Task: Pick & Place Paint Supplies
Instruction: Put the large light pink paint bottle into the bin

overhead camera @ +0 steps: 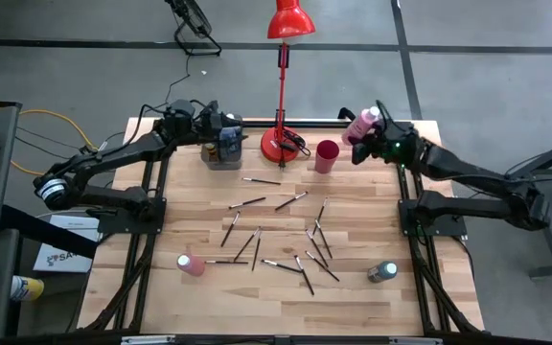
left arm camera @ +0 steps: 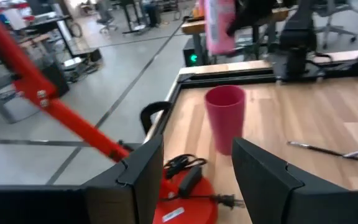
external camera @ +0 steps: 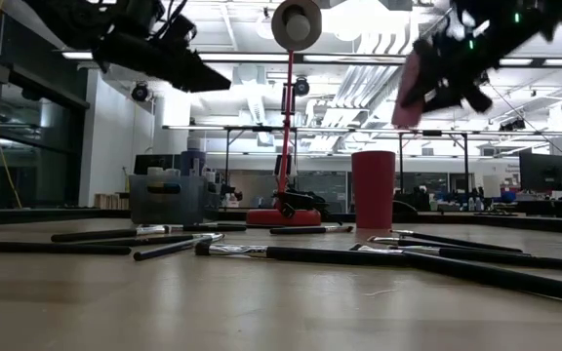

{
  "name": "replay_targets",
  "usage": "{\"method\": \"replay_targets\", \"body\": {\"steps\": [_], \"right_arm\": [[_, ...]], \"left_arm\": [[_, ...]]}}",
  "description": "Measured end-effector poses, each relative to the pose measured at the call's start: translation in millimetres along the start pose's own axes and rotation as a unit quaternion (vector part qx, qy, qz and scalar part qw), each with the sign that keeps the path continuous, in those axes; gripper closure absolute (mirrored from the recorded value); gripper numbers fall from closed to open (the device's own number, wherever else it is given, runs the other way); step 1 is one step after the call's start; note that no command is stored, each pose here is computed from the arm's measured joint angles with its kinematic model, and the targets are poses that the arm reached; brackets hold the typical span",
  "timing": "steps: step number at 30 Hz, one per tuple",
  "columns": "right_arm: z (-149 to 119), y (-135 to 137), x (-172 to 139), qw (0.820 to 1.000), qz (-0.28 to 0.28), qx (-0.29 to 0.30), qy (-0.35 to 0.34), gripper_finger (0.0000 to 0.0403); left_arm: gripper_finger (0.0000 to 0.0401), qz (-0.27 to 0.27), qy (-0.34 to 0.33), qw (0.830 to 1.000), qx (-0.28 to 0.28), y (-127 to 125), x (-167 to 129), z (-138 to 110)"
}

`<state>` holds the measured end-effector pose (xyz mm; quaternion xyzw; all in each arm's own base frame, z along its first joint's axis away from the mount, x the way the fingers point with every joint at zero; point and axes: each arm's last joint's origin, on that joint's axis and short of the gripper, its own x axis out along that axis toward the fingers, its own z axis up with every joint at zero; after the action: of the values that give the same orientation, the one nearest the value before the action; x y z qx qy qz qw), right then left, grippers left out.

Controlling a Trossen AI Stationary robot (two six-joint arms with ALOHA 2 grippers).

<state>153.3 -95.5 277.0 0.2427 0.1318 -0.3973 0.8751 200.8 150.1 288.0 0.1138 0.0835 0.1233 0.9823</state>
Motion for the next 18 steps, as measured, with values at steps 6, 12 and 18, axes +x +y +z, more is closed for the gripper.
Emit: {"method": "replay_targets", "body": {"steps": [6, 12, 18], "right_arm": [[31.2, 19.8, -21.6, 0.998, 0.063, -0.024, -0.012, 0.0255], [37.2, 43.9, -23.7, 0.989, 0.137, -0.057, 0.011, 0.0255], [34.7, 75.4, -10.2, 0.979, 0.172, -0.099, 0.046, 0.0255]], "left_arm": [[0.0217, -0.027, -0.034, 0.999, 0.015, -9.2, 5.5, 28.7], [0.0217, -0.051, -0.072, 0.996, 0.03, -15.3, 8.1, 69.4], [0.0217, -0.063, -0.101, 0.992, 0.038, -22.5, 8.0, 97.5]]}}
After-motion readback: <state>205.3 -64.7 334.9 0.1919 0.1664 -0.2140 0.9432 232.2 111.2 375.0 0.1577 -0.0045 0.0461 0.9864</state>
